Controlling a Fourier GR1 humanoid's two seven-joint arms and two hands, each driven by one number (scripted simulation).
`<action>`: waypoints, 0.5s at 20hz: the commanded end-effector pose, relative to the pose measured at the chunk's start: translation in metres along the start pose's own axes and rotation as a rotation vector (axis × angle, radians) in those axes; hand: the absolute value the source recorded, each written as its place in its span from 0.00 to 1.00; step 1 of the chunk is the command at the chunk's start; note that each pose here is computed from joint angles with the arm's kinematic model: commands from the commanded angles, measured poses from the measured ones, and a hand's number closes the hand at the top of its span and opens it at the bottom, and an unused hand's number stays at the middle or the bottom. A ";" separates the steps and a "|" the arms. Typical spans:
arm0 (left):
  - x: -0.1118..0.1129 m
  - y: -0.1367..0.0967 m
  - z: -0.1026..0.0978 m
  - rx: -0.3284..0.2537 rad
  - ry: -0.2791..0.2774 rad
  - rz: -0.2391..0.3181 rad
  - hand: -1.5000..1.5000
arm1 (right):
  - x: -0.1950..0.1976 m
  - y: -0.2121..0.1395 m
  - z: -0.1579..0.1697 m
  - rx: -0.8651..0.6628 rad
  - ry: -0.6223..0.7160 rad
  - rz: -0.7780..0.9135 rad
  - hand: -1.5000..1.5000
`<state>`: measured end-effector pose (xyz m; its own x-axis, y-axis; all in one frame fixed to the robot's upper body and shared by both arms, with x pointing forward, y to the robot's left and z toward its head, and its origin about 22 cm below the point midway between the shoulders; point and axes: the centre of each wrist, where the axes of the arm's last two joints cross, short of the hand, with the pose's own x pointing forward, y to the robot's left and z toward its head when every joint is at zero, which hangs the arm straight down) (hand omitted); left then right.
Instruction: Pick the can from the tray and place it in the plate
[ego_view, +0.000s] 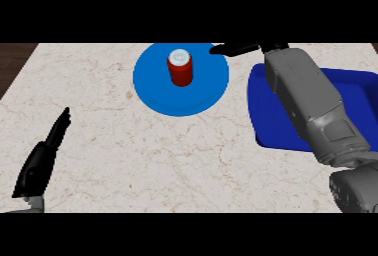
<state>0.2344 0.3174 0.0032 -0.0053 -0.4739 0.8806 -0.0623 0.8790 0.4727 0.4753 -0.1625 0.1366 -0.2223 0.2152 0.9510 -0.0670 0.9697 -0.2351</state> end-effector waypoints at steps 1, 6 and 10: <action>-0.002 0.001 0.001 0.017 0.003 0.011 0.50 | -0.011 -0.058 0.007 -0.029 -0.076 -0.062 0.00; -0.009 0.004 0.008 -0.007 -0.002 0.007 0.50 | -0.035 -0.096 0.024 -0.010 -0.099 -0.010 0.00; -0.002 -0.001 -0.007 -0.019 -0.003 0.014 0.50 | -0.046 -0.121 0.036 -0.002 -0.110 -0.026 0.00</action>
<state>0.2354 0.3185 0.0022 -0.0146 -0.4665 0.8844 -0.0544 0.8836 0.4652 0.4657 -0.2644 0.1188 -0.3127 0.1830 0.9321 -0.0671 0.9746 -0.2138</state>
